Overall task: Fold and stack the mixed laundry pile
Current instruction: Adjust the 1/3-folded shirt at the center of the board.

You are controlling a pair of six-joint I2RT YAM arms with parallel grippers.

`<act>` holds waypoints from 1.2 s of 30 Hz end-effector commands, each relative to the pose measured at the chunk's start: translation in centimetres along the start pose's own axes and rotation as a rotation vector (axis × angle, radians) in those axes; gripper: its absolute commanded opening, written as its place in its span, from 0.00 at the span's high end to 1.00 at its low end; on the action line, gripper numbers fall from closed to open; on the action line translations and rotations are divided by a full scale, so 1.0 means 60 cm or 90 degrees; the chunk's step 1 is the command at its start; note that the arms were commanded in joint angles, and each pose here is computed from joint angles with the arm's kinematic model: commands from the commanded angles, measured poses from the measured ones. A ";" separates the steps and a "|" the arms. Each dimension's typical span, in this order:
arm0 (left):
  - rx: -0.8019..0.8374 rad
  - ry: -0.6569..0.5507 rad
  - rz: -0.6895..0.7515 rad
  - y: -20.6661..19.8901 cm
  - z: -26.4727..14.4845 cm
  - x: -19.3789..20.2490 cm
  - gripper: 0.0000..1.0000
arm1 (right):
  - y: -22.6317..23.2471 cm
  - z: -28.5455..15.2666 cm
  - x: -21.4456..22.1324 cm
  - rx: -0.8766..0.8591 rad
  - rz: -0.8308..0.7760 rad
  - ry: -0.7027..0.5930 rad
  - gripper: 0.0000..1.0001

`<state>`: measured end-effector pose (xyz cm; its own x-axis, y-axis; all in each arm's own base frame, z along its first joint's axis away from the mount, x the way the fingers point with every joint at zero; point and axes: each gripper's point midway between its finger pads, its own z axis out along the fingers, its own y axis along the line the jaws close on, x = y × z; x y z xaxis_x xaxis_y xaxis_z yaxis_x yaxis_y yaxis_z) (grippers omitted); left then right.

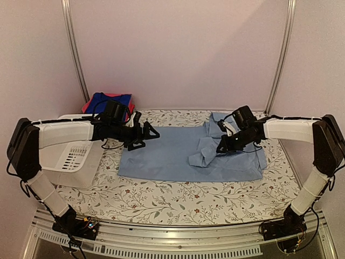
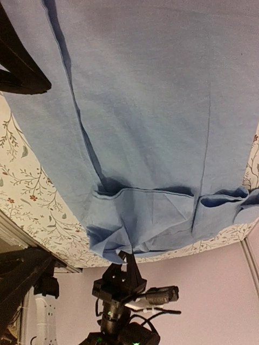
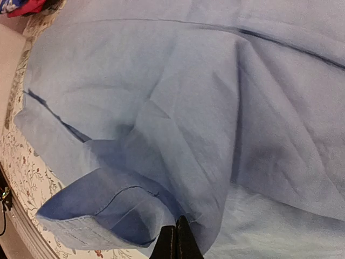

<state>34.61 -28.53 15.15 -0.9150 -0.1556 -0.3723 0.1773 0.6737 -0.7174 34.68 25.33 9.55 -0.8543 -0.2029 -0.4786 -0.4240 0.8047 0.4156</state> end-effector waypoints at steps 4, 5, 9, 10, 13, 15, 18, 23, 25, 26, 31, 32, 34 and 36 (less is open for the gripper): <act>-0.013 0.038 0.020 0.004 0.023 0.029 0.00 | -0.137 -0.060 0.055 0.176 0.137 -0.009 0.82; -0.015 0.041 0.021 0.006 0.024 0.031 0.01 | -0.136 -0.058 0.058 0.172 0.129 0.005 0.74; -0.005 0.052 0.036 -0.001 0.032 0.034 0.00 | -0.101 -0.072 0.050 0.115 0.110 0.006 0.44; 0.006 0.055 0.049 -0.009 0.035 0.036 0.00 | -0.088 -0.084 0.045 0.096 0.103 -0.009 0.41; 0.052 0.077 0.106 -0.039 0.042 0.046 0.00 | -0.045 -0.121 0.029 0.038 0.078 -0.037 0.39; 0.070 0.093 0.177 -0.059 0.052 0.062 0.00 | -0.016 -0.142 0.024 -0.004 0.056 -0.054 0.36; 0.089 0.128 0.241 -0.078 0.080 0.096 0.00 | 0.027 -0.159 0.028 -0.079 0.019 -0.064 0.33; 0.112 0.178 0.251 -0.089 0.124 0.124 0.05 | 0.063 -0.108 0.082 -0.056 -0.075 0.061 0.34; 0.118 0.184 0.252 -0.093 0.133 0.128 0.05 | 0.071 -0.082 0.099 -0.030 -0.128 0.095 0.32; 0.120 0.184 0.250 -0.093 0.136 0.128 0.05 | 0.074 -0.077 0.095 -0.020 -0.144 0.096 0.31; 0.116 0.178 0.242 -0.090 0.136 0.127 0.05 | 0.050 -0.048 0.085 0.044 -0.192 0.128 0.26; 0.116 0.178 0.242 -0.090 0.135 0.129 0.05 | 0.043 -0.036 0.090 0.050 -0.193 0.144 0.25; 0.110 0.174 0.240 -0.086 0.133 0.128 0.05 | 0.040 -0.022 0.104 0.048 -0.188 0.171 0.26; 0.101 0.166 0.238 -0.082 0.130 0.124 0.05 | 0.031 -0.003 0.125 0.072 -0.195 0.206 0.26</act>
<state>29.40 -38.69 10.30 -0.8510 0.2925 -0.4362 0.5239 0.5319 -0.6653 27.77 25.94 9.28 -0.7637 -0.5250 -0.3757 -0.6326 0.7245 0.2736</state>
